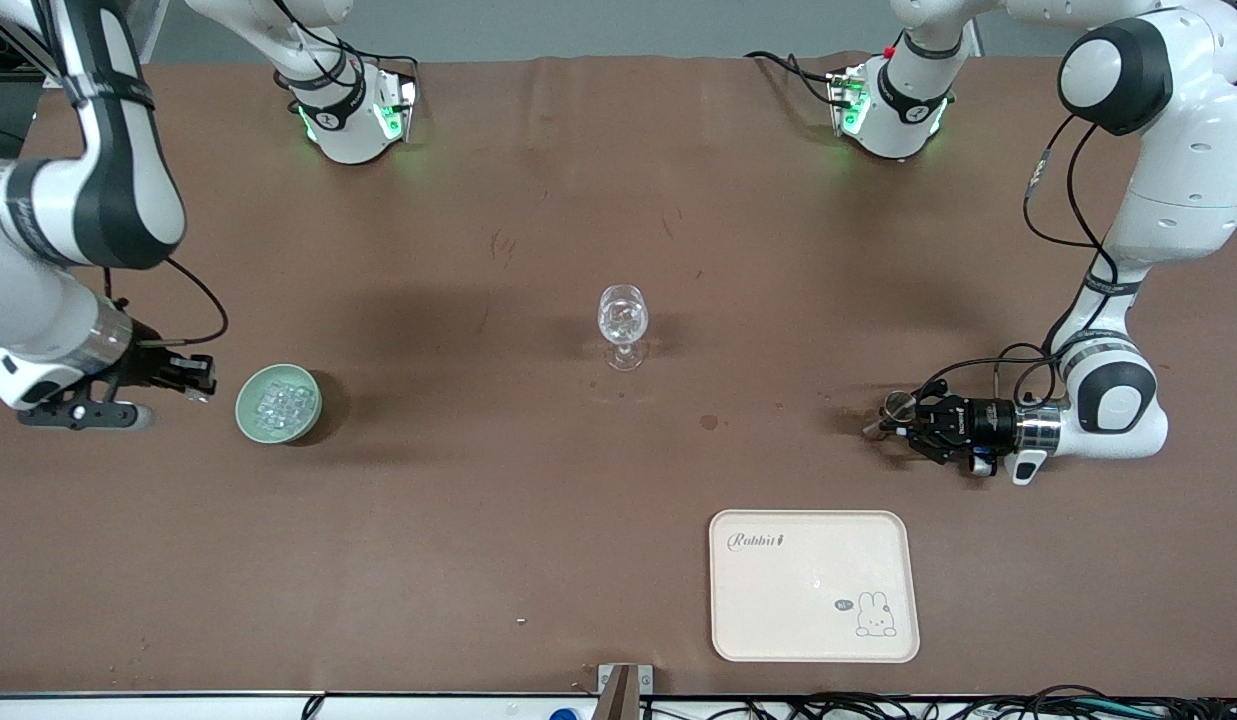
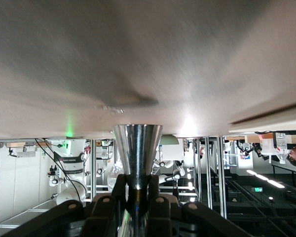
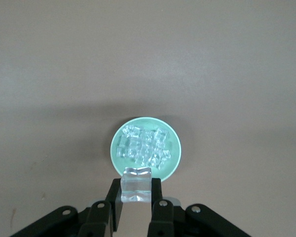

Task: Pour wine and add ice with both arms
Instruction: 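Lift the ice cube with the right gripper while the left gripper lifts the jigger, then carry the metal jigger with the left gripper over the wine glass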

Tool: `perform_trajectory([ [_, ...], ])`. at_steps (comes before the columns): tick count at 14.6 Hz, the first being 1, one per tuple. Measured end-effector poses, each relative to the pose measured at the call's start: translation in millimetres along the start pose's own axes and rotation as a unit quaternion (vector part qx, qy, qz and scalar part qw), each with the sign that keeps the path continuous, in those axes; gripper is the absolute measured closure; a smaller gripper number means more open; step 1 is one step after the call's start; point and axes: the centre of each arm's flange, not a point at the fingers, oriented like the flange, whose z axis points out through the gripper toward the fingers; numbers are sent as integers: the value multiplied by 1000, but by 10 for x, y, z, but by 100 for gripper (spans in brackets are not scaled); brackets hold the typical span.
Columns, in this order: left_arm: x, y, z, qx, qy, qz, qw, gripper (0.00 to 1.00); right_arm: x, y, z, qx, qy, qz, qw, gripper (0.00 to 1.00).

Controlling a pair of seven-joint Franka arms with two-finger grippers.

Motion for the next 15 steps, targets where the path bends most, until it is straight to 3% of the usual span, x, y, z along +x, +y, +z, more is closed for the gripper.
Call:
perform_trajectory([
  [8,-688,417,-27,-11,-4,-39,999,79,-304,-278,-862,-5,16,-21,1000,73],
  [12,-1117,575,64,-6,-9,-21,1000,79,-492,-342,-1124,-7,14,-26,1000,73],
  [15,-1546,706,379,7,-33,8,999,79,-564,-376,-1231,-8,18,-29,999,73],
])
